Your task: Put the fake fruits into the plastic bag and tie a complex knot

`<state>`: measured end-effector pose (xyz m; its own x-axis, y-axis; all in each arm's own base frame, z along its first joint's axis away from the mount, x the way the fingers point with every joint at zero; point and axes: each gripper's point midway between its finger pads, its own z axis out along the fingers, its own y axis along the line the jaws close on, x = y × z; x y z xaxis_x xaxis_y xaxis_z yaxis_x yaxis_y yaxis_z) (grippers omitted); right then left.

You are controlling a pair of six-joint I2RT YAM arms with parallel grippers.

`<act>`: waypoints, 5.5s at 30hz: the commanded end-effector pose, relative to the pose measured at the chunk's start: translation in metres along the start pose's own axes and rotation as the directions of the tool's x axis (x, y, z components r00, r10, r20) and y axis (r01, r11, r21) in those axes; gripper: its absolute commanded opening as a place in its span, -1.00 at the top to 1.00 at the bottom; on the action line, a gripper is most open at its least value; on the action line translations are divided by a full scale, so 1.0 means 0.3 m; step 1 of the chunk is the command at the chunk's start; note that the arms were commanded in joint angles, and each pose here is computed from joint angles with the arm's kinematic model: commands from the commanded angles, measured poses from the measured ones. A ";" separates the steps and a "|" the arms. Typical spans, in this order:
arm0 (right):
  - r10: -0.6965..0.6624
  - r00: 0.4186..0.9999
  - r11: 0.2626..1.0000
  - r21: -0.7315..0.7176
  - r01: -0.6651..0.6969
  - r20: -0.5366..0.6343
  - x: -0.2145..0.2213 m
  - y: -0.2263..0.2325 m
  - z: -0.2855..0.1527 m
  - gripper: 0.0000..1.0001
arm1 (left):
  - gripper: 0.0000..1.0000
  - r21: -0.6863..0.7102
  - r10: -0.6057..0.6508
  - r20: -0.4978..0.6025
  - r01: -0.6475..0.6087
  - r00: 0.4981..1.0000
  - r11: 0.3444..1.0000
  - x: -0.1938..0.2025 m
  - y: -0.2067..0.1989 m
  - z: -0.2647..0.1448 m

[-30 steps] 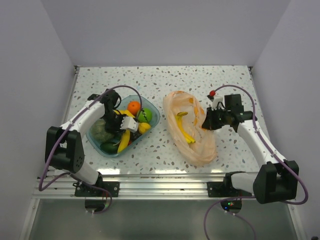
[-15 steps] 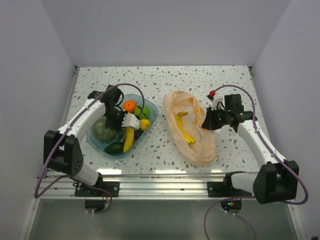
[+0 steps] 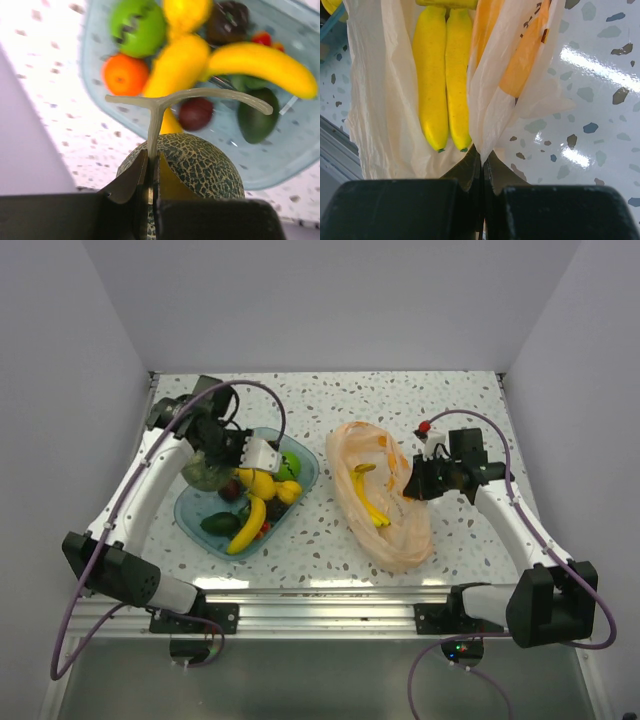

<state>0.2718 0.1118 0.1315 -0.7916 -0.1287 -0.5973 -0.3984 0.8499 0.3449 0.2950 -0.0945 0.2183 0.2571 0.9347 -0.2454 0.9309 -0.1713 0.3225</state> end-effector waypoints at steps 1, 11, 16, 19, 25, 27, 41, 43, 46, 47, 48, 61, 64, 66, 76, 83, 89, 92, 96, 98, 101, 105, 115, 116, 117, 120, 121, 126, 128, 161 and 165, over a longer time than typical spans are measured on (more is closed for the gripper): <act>-0.022 0.999 0.999 -0.035 0.023 0.030 -0.032 0.020 -0.004 1.00 | 1.00 -0.131 0.011 0.194 0.014 0.981 0.991 -0.188 0.101 -0.144; -0.001 1.000 0.999 -0.040 0.002 0.017 -0.032 0.016 0.009 1.00 | 1.00 -0.137 -0.019 0.730 0.173 0.684 0.975 -0.832 0.172 -0.223; 0.024 1.000 0.998 -0.060 -0.025 -0.007 -0.031 0.025 0.019 1.00 | 1.00 -0.108 -0.037 0.907 0.315 0.420 0.943 -1.043 0.227 -0.183; 0.037 0.999 0.997 -0.064 -0.038 -0.023 -0.028 0.025 0.027 1.00 | 1.00 -0.026 -0.105 0.935 0.362 0.339 0.932 -1.147 0.239 -0.115; 0.031 1.000 0.998 -0.052 -0.031 0.000 -0.044 0.026 0.007 1.00 | 1.00 0.068 -0.208 0.946 0.476 0.249 0.877 -1.233 0.296 0.045; 0.029 1.000 0.998 -0.047 -0.029 0.004 -0.046 0.026 0.001 1.00 | 1.00 0.126 -0.285 0.931 0.535 0.226 0.835 -1.232 0.320 0.128; 0.146 0.988 0.986 0.073 -0.149 0.057 -0.086 -0.072 -0.100 1.00 | 1.00 0.158 -0.681 0.667 0.836 0.302 0.525 -0.909 0.146 0.642; 0.137 0.988 0.986 0.084 -0.142 0.069 -0.092 -0.076 -0.110 1.00 | 1.00 0.084 -0.659 0.655 0.831 0.369 0.549 -0.867 0.144 0.657; 0.112 0.989 0.987 0.106 -0.122 0.100 -0.112 -0.080 -0.132 1.00 | 1.00 -0.025 -0.603 0.655 0.810 0.457 0.587 -0.812 0.148 0.642; 0.105 0.988 0.986 0.114 -0.118 0.111 -0.120 -0.082 -0.139 1.00 | 1.00 -0.037 -0.581 0.666 0.799 0.468 0.601 -0.811 0.146 0.614; 0.101 0.988 0.987 0.112 -0.114 0.121 -0.126 -0.079 -0.145 1.00 | 1.00 -0.042 -0.565 0.669 0.784 0.483 0.620 -0.813 0.143 0.603; 0.089 0.991 0.996 0.024 -0.091 0.098 -0.115 -0.041 -0.115 1.00 | -0.89 0.031 -0.347 0.730 0.479 0.589 0.877 -0.816 0.153 -0.004; 0.051 0.994 0.999 0.012 -0.052 0.097 -0.109 -0.036 -0.116 1.00 | -0.86 0.006 -0.374 0.594 0.461 0.712 0.887 -0.598 0.085 -0.019; 0.038 0.995 0.999 0.001 -0.038 0.095 -0.108 -0.028 -0.113 1.00 | -0.82 -0.031 -0.378 0.499 0.452 0.780 0.892 -0.459 0.018 -0.037; -0.010 1.000 0.999 0.049 0.010 0.001 -0.076 -0.062 -0.042 1.00 | -0.76 -0.036 -0.475 0.006 0.475 0.880 0.880 0.017 -0.366 0.111; -0.016 1.000 0.999 0.047 0.015 0.008 -0.105 -0.051 -0.051 1.00 | -0.72 -0.030 -0.378 -0.180 0.379 0.908 0.925 0.153 -0.434 0.219; -0.016 1.000 0.999 0.052 0.015 0.008 -0.096 -0.049 -0.059 1.00 | -0.75 -0.014 -0.324 -0.234 0.330 0.917 0.944 0.199 -0.431 0.293; -0.016 1.000 0.998 0.054 0.016 0.005 -0.090 -0.050 -0.061 1.00 | -0.73 0.011 -0.312 -0.249 0.325 0.917 0.946 0.210 -0.438 0.334; -0.018 1.000 0.998 0.054 0.018 0.010 -0.095 -0.048 -0.061 1.00 | -0.72 0.018 -0.303 -0.264 0.319 0.916 0.948 0.229 -0.433 0.401; -0.015 1.000 0.998 0.055 0.015 0.006 -0.092 -0.049 -0.061 1.00 | -0.69 0.026 -0.299 -0.266 0.317 0.916 0.948 0.232 -0.432 0.419; -0.021 1.000 0.998 0.059 0.021 0.006 -0.094 -0.052 -0.064 1.00 | -0.51 0.037 -0.306 -0.260 0.326 0.916 0.945 0.224 -0.420 0.432; -0.023 1.000 0.998 0.055 0.023 0.007 -0.096 -0.047 -0.068 1.00 | -0.05 0.028 -0.332 -0.189 0.343 0.924 0.939 0.149 -0.324 0.344; -0.026 0.999 0.999 0.041 0.025 0.022 -0.096 -0.033 -0.076 1.00 | 0.37 -0.065 -0.322 0.200 0.341 0.925 0.938 -0.203 -0.037 0.008; -0.025 0.999 0.999 0.038 0.025 0.024 -0.098 -0.031 -0.076 1.00 | 0.38 -0.059 -0.348 0.262 0.374 0.900 0.925 -0.262 -0.015 -0.007; -0.023 0.999 0.999 0.038 0.022 0.023 -0.099 -0.031 -0.076 1.00 | 0.38 -0.054 -0.294 0.370 0.336 0.881 0.940 -0.383 0.028 -0.026; -0.021 1.000 0.999 0.039 0.020 0.010 -0.098 -0.033 -0.073 1.00 | 0.37 -0.027 -0.241 0.555 0.308 0.796 0.951 -0.645 0.078 -0.036; -0.022 1.000 0.999 0.040 0.022 0.009 -0.098 -0.033 -0.074 1.00 | 0.36 -0.029 -0.230 0.595 0.306 0.771 0.952 -0.703 0.094 -0.035; -0.027 0.999 0.999 0.038 0.027 0.019 -0.110 -0.025 -0.087 1.00 | 0.36 -0.046 -0.206 0.710 0.337 0.674 0.940 -0.944 0.224 0.069; -0.027 0.999 0.999 0.038 0.026 0.027 -0.118 -0.024 -0.091 1.00 | 0.37 -0.046 -0.223 0.720 0.367 0.657 0.929 -0.967 0.272 0.107; -0.037 0.999 0.998 0.044 0.037 0.010 -0.098 -0.051 -0.053 1.00 | -0.71 -0.073 -0.430 0.347 0.481 0.833 0.874 -0.176 -0.072 -0.004; -0.040 0.999 0.998 0.048 0.040 0.004 -0.096 -0.055 -0.051 1.00 | -0.74 -0.071 -0.467 0.179 0.485 0.866 0.872 -0.036 -0.209 0.079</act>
<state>0.2876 0.0936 0.1518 -0.7957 -0.1377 -0.5898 -0.3824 0.8694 0.3128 0.2692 -0.1319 0.2322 -0.0944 0.7221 -0.6853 0.8691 0.3956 0.2971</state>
